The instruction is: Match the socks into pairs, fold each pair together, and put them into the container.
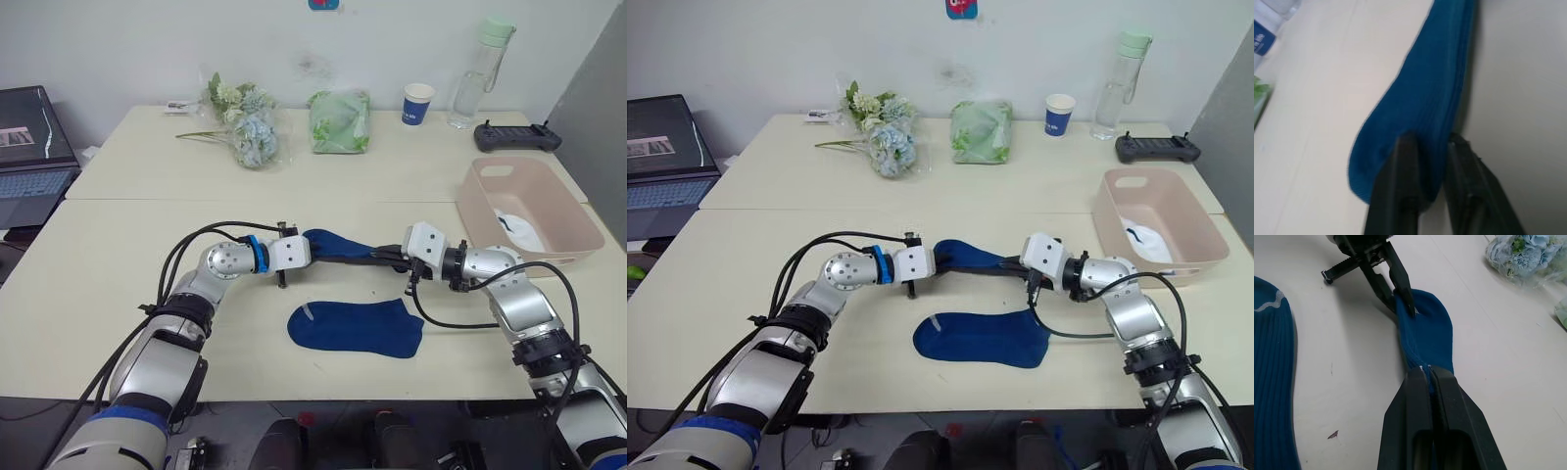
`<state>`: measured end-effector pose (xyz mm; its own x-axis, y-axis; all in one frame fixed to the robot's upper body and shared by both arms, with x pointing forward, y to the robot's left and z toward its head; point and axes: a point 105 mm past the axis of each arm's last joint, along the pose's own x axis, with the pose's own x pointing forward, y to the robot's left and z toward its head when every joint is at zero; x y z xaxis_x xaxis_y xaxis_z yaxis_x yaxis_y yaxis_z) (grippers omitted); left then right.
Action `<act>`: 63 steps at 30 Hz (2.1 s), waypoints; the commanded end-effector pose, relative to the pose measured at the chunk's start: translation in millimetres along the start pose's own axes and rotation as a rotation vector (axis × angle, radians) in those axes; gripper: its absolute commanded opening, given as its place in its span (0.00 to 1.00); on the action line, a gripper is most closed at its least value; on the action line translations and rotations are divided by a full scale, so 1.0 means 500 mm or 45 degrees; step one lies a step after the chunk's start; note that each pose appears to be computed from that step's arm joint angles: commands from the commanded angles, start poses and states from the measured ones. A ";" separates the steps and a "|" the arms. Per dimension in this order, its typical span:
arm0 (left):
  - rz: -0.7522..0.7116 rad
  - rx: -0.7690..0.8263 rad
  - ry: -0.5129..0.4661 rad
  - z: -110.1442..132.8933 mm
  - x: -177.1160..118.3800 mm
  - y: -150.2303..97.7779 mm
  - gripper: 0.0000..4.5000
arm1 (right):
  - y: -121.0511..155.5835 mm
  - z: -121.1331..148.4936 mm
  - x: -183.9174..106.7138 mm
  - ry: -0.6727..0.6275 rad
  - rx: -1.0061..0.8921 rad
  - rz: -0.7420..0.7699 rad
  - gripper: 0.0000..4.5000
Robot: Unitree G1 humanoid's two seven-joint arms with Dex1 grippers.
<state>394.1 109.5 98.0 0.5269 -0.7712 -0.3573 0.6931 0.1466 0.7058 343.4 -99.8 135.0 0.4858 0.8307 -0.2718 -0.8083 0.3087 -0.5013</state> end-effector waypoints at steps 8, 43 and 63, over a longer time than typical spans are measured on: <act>-0.001 -0.083 -0.134 0.036 -0.005 0.003 0.00 | -0.018 0.015 -0.025 -0.038 -0.029 -0.062 0.00; -0.850 -0.685 0.019 0.151 -0.173 -0.175 0.00 | 0.177 0.061 -0.121 -0.016 0.873 0.366 0.00; -0.796 -0.624 0.163 0.107 -0.095 -0.106 0.00 | 0.118 -0.010 -0.079 0.047 0.756 0.215 0.00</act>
<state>302.7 106.3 103.6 -0.0093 -0.7317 -0.6816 0.9998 0.0067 -0.0207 276.1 -119.1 101.7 0.3379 0.8676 -0.3648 -0.9043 0.4067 0.1298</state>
